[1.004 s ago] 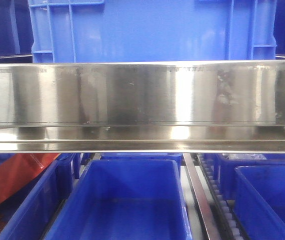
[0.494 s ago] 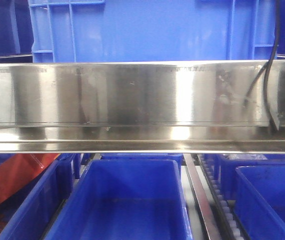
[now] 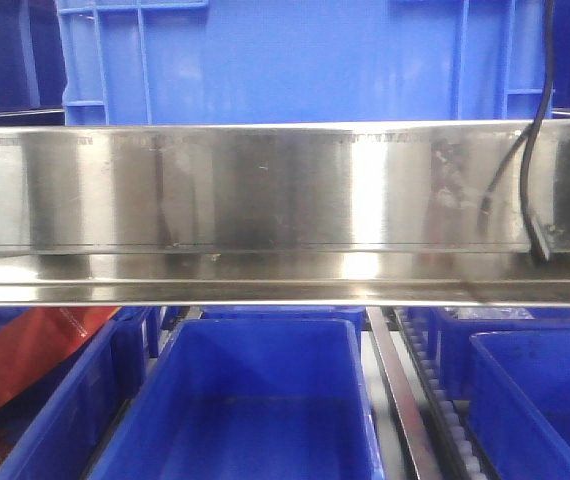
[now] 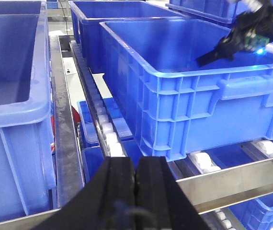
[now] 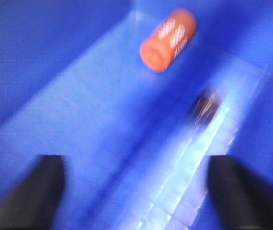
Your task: Place cylindrical capacitor in blue bin on shelf
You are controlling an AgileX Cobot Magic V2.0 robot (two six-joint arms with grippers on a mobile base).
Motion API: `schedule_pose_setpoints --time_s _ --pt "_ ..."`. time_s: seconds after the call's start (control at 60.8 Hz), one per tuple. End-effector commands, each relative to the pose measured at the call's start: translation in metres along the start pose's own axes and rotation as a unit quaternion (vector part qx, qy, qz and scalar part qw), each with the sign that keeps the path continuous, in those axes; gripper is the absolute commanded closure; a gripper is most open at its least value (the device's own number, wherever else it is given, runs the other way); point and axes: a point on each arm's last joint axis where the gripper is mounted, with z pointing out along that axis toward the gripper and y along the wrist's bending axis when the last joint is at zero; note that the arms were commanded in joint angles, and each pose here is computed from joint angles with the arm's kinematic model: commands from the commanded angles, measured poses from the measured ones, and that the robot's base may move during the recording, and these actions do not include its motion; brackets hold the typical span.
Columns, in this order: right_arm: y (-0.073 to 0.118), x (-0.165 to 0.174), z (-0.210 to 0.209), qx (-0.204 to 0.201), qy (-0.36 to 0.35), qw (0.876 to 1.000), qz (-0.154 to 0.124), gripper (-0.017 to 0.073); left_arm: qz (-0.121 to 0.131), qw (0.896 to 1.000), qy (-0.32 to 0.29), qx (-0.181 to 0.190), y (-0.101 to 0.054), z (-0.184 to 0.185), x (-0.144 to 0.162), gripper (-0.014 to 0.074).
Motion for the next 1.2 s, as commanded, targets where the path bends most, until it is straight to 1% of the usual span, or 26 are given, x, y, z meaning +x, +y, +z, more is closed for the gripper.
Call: schedule_pose_setpoints --time_s 0.0,0.033,0.049,0.181,0.23,0.313,0.461,0.593,0.675,0.774,0.955,1.086,1.185 --pt "0.003 -0.009 -0.03 0.004 -0.033 0.999 -0.008 0.0281 -0.003 1.0 -0.011 0.002 0.0 -0.001 -0.001 0.0704" --pt "0.004 -0.011 -0.037 0.005 -0.04 0.999 -0.009 0.0331 -0.003 1.0 -0.011 0.002 0.0 -0.001 -0.001 0.0704" --pt "0.006 -0.012 -0.044 0.006 -0.048 0.999 -0.01 0.0382 -0.001 1.0 -0.012 0.0 0.0 -0.001 -0.001 0.0704" --pt "0.012 -0.018 -0.083 0.008 -0.084 0.996 -0.016 0.0594 0.003 1.0 -0.016 -0.005 0.001 -0.001 -0.002 0.0704" --pt "0.013 -0.018 -0.098 0.013 -0.094 0.995 -0.02 0.0657 0.005 1.0 -0.019 -0.006 0.001 -0.001 -0.003 0.0704" --pt "0.013 -0.014 -0.121 0.021 -0.109 0.994 -0.02 0.0719 0.01 0.999 -0.029 -0.01 0.002 -0.001 -0.004 0.0704" --pt "0.005 0.006 -0.158 0.044 -0.122 0.991 -0.007 0.072 0.018 0.998 -0.051 -0.013 0.003 -0.001 -0.009 0.0704" --pt "-0.003 0.033 -0.185 0.073 -0.136 0.988 0.011 0.072 0.022 0.997 -0.066 -0.014 0.003 -0.002 -0.011 0.0704" --pt "-0.004 0.053 -0.197 0.091 -0.145 0.985 0.015 0.072 0.025 0.997 -0.073 -0.015 0.003 -0.002 -0.013 0.0704" --pt "0.0 0.077 -0.208 0.108 -0.158 0.981 0.008 0.072 0.027 0.996 -0.083 -0.011 0.002 0.001 -0.012 0.0704" --pt "0.012 0.129 -0.221 0.118 -0.191 0.974 0.008 0.072 0.032 0.996 -0.08 -0.007 0.0 0.009 -0.006 0.0704" --pt "0.02 0.167 -0.228 0.128 -0.232 0.964 0.007 0.072 0.036 0.996 -0.078 -0.003 -0.002 0.016 0.0 0.0704" --pt "0.026 0.199 -0.234 0.136 -0.269 0.953 0.004 0.072 0.039 0.996 -0.075 -0.001 -0.002 0.022 0.005 0.0704"
